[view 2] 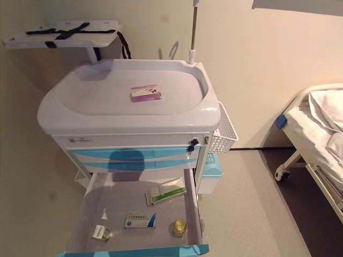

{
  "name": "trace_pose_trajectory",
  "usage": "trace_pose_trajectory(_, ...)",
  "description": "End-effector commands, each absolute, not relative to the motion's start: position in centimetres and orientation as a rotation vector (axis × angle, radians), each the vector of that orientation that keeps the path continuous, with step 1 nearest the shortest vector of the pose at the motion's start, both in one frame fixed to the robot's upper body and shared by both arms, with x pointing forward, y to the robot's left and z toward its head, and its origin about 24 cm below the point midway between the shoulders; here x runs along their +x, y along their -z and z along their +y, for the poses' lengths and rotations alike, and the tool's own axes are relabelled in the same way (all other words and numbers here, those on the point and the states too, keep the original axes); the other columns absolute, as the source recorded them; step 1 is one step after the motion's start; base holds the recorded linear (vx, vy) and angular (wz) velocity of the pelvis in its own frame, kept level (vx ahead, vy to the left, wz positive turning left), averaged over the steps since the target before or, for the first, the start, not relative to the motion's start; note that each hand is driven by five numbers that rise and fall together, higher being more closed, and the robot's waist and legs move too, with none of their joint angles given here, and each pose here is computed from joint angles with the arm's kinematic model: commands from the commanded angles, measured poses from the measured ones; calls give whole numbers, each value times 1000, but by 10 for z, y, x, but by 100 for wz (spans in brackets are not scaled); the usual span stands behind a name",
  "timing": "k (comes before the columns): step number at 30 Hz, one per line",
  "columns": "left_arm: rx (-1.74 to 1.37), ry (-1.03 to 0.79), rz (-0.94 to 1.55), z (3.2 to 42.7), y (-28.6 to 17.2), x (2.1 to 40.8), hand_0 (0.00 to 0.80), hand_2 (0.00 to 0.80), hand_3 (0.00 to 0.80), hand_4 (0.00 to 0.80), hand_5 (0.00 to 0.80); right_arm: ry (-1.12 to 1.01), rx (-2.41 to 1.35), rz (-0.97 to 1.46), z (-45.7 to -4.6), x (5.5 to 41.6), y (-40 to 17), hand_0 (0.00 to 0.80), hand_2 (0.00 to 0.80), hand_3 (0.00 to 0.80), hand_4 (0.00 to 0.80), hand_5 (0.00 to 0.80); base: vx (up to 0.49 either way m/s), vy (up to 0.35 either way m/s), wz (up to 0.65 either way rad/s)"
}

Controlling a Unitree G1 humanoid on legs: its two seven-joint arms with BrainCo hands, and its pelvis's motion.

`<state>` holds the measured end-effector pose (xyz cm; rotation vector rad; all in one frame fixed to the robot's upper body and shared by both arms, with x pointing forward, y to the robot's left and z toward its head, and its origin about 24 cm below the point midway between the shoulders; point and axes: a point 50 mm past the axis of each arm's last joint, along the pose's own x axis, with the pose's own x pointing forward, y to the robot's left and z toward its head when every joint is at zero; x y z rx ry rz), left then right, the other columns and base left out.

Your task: Open the drawer and pick up the medicine

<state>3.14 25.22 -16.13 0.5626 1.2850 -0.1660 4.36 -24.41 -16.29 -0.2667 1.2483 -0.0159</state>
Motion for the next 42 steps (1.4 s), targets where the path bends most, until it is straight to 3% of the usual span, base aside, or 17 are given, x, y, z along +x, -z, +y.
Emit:
trace_pose_trajectory(1, 586, 217, 1183, 241, 160, 58, 0, 0, 0, 0, 0, -86, -413, 1168, -244, 72, 158, 0, 0, 0, 0, 0, -26, 3, 7)
trace_pose_trajectory(7, 551, 267, 1142, 229, 160, 66, 0, 0, 0, 0, 0, -133, -463, 1102, -241, 95, 153, 0, 0, 0, 0, 0, -67, 19, 8)
trace_pose_trajectory(22, 615, 341, 793, 226, 119, 148, 0, 0, 0, 0, 0, -96, -573, 991, -264, 139, 133, 0, 0, 0, 0, 0, -115, 42, 17)
trace_pose_trajectory(42, 718, 212, 491, 237, 56, 239, 0, 0, 0, 0, 0, -79, -542, 957, -267, 147, 128, 0, 0, 0, 0, 0, -18, 48, -5)
